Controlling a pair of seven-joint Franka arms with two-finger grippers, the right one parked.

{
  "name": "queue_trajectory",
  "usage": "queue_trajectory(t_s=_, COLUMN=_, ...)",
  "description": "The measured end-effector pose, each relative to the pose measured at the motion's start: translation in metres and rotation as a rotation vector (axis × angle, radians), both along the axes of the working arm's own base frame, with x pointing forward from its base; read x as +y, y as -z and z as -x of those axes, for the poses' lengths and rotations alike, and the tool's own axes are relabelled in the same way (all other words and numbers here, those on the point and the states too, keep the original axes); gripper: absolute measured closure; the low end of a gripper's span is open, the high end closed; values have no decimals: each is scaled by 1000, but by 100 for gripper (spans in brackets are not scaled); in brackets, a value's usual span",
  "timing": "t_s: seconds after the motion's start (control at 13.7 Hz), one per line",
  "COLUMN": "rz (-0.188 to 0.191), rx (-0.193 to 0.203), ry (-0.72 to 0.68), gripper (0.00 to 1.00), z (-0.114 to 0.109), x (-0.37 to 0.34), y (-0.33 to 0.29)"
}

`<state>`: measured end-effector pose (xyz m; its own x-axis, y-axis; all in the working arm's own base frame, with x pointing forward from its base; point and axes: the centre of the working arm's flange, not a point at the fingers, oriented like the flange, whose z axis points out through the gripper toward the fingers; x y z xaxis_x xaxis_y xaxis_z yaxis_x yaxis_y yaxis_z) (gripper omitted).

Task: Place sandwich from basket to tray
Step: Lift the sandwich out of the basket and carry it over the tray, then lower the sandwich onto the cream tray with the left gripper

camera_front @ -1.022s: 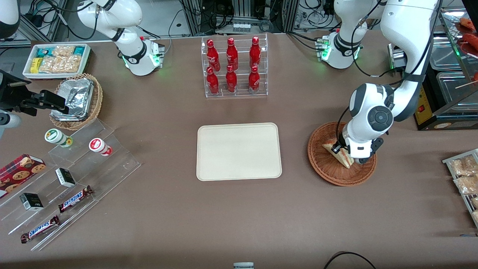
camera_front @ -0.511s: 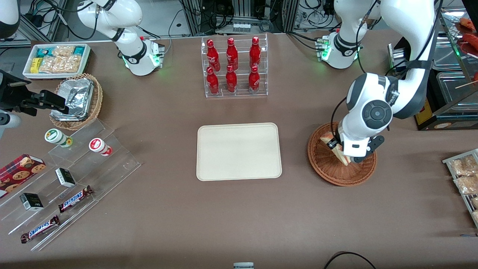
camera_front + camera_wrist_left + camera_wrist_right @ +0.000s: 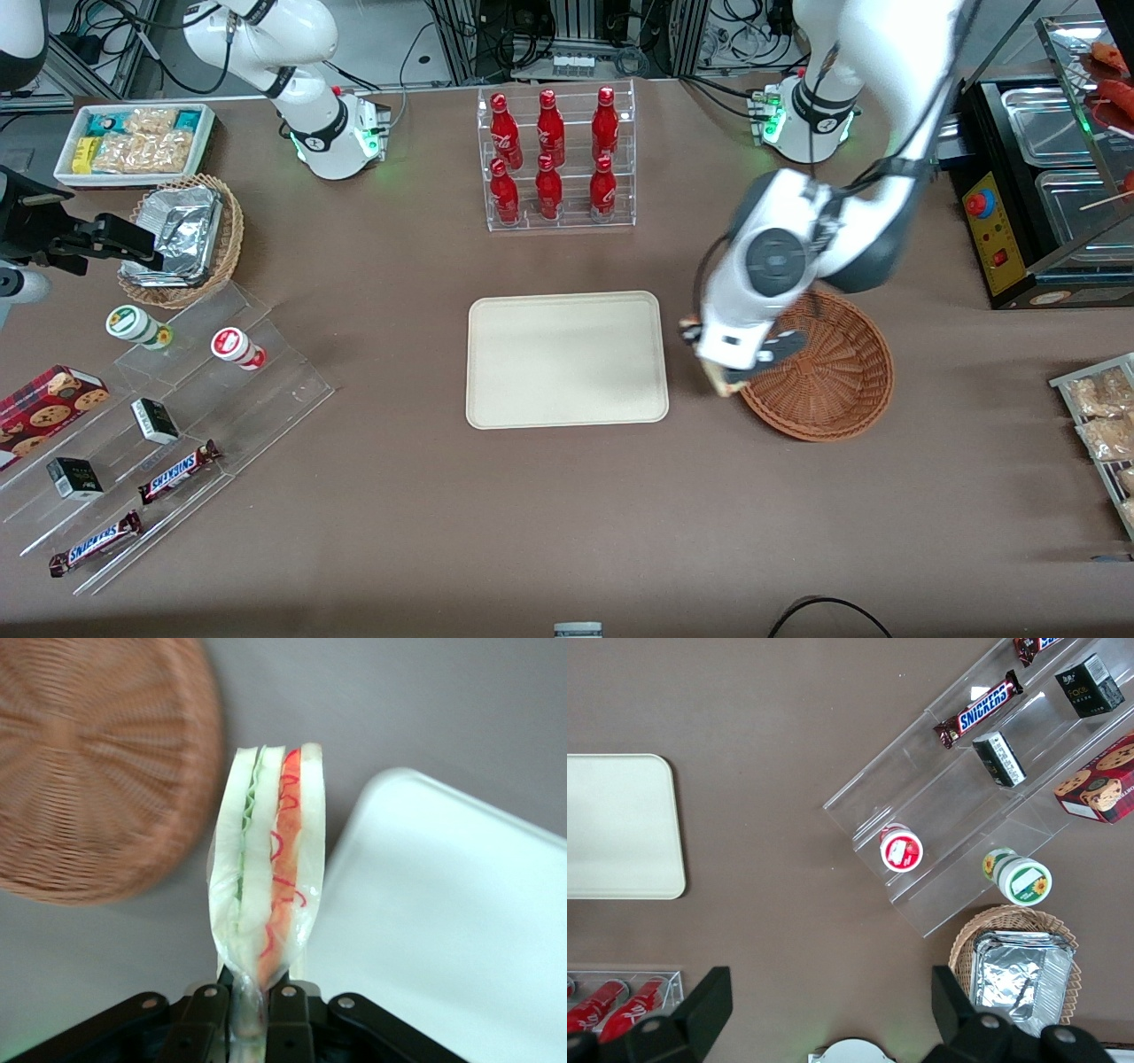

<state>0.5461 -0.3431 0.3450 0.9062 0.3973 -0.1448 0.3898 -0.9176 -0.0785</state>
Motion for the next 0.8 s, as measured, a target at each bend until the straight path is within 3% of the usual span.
queue_trajectory(t_s=0.44, rz=48, rx=-3, ry=158, gripper=85, z=23, x=-125, y=40)
queue_trajectory(t_s=0.8, rz=124, rx=-76, ry=194, gripper=85, z=43, x=-182, y=68)
